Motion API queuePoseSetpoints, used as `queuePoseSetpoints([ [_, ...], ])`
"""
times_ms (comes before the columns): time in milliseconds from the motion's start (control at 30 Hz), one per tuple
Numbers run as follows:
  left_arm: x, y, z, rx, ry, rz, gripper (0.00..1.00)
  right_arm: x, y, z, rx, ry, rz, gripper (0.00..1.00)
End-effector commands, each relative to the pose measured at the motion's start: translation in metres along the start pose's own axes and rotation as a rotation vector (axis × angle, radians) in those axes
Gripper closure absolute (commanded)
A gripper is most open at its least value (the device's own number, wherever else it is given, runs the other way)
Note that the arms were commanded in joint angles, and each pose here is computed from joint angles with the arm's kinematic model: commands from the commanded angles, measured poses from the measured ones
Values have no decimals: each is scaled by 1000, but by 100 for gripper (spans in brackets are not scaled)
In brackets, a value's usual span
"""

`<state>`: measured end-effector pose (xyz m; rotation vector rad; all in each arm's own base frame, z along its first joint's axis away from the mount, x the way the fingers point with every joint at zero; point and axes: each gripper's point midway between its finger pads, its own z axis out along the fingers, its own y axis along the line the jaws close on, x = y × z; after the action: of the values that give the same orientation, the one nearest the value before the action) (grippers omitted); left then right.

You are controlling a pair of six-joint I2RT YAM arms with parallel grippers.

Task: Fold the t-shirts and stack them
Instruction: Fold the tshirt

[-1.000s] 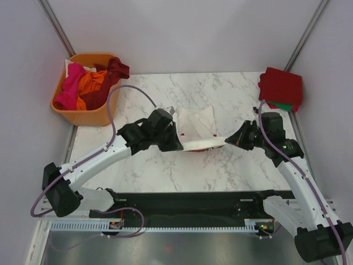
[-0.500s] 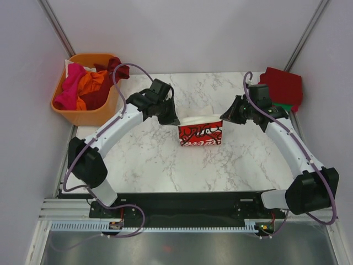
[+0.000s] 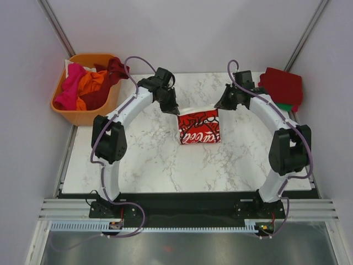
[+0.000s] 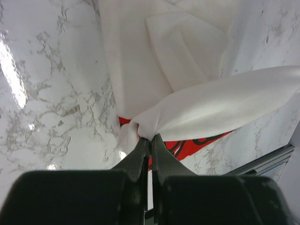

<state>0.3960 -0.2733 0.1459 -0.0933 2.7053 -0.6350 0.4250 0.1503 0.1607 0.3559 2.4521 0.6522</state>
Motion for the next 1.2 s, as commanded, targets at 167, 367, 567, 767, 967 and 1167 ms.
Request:
queuePoseSetpoints([
  [167, -56, 22, 60, 35, 37, 13, 95, -49, -15, 63, 87, -74, 9, 100],
  [367, -80, 36, 94, 115, 64, -40, 81, -56, -28, 101, 134, -61, 27, 87],
  [567, -91, 33, 93, 148, 43, -14, 18, -73, -33, 102, 178, -102, 18, 21],
  [767, -138, 7, 32, 194, -136, 50, 0, -118, -5, 34, 204, -272, -30, 17],
  [967, -130, -14, -39, 189, -210, 93, 19, -90, 34, -10, 9, -247, -97, 25],
  [1167, -55, -48, -25, 243, -64, 177, 48, -3, 74, 8, -411, 1, -19, 87],
])
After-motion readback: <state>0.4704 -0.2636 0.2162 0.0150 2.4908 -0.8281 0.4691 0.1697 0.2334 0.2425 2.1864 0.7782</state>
